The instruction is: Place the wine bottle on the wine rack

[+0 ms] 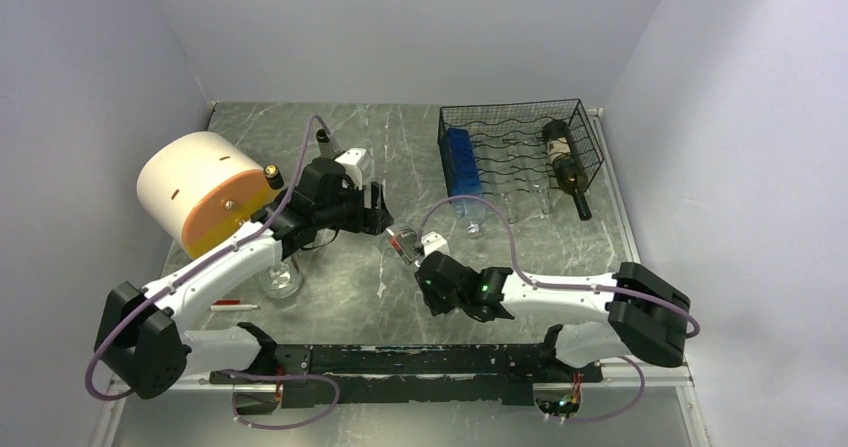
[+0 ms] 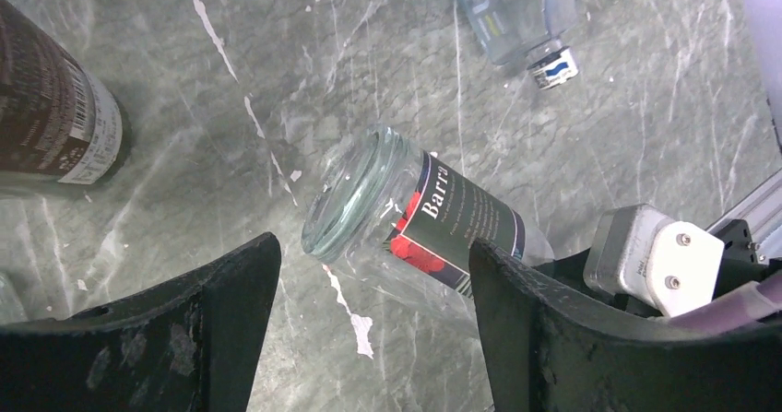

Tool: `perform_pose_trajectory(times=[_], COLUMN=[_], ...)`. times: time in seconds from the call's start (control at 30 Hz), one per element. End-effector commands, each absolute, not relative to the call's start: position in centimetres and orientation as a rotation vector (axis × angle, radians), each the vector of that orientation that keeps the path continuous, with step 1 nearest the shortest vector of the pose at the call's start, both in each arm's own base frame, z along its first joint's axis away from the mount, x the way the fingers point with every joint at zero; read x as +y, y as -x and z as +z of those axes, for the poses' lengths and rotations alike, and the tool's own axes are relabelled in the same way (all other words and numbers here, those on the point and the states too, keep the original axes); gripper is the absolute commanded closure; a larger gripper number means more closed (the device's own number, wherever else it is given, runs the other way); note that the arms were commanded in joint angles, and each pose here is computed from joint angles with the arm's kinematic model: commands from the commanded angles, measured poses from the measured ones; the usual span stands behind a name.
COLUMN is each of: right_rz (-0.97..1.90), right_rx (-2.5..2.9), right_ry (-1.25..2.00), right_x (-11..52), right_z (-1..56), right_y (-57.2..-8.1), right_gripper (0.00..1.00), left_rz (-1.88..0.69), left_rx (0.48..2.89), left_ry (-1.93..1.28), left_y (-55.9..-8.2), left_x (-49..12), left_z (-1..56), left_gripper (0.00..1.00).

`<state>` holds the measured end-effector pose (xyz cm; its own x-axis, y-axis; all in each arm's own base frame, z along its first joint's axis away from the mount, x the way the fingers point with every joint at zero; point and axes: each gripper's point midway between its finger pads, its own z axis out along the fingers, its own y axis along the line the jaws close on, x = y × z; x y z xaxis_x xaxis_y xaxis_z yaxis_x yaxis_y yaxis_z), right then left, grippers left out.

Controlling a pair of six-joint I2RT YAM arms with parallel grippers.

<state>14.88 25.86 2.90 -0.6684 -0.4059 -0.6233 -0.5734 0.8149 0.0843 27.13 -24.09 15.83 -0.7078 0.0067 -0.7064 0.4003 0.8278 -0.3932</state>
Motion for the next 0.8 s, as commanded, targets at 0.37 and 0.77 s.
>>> perform_pose_trajectory(times=[0.37,0.77], right_rz=[0.582,0.522], right_rx=[1.924,1.762], right_ry=[0.506,0.387], right_x=[29.5,28.5], right_z=[14.8,24.8], right_y=[-19.8,-25.7], right_gripper=[1.00,1.00], left_rz=[-0.654,-0.700], left_rx=[2.077,1.949], left_ry=[-0.179,-0.128], left_y=[-27.7,-26.6], left_x=[-21.9,-20.7], left_z=[23.1,28.0], left_gripper=[0.22,0.23])
